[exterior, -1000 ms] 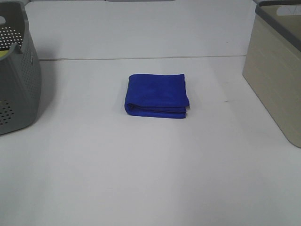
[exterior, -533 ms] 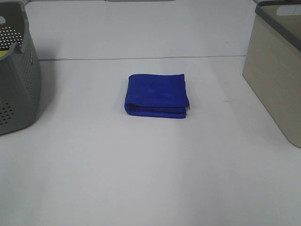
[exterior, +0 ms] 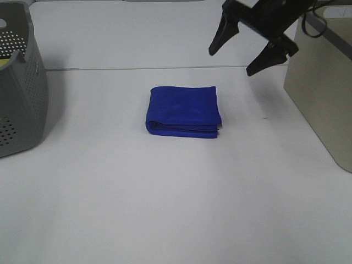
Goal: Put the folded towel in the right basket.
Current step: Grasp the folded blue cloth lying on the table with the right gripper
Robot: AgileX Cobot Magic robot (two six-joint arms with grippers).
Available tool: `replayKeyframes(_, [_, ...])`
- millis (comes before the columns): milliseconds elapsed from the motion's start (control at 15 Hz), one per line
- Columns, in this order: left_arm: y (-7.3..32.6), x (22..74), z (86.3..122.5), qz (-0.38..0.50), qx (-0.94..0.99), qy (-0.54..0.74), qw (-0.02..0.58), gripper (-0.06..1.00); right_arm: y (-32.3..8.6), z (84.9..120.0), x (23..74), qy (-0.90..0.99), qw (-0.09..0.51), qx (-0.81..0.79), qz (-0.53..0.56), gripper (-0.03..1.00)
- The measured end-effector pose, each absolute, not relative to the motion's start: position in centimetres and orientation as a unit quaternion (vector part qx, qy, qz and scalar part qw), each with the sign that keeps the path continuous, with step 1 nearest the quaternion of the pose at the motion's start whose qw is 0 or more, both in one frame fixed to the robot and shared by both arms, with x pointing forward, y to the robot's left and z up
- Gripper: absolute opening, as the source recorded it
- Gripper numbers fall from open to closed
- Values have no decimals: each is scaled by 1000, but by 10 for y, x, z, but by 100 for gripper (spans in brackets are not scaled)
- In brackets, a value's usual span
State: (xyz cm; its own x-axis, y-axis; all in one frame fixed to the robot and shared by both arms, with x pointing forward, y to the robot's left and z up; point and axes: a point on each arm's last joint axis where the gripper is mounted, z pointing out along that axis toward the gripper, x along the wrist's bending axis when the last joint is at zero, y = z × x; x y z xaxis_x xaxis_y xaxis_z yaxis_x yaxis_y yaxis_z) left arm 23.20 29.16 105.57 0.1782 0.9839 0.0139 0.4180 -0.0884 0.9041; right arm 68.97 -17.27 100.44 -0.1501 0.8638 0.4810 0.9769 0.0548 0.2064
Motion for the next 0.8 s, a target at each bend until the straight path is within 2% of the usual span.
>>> replayKeyframes(67, [292, 232, 1056, 348, 651, 539, 407, 96, -169, 954, 711, -712, 139, -652, -223, 92])
replayKeyframes(333, [292, 232, 1056, 348, 651, 539, 407, 96, -166, 887, 727, -703, 163, -665, -191, 91])
replayKeyframes(667, [292, 232, 1056, 348, 651, 539, 407, 96, -160, 874, 730, -687, 171, -674, -210, 89])
replayKeyframes(800, [292, 232, 1056, 348, 651, 539, 407, 96, -143, 869, 730, -682, 178, -672, -227, 84])
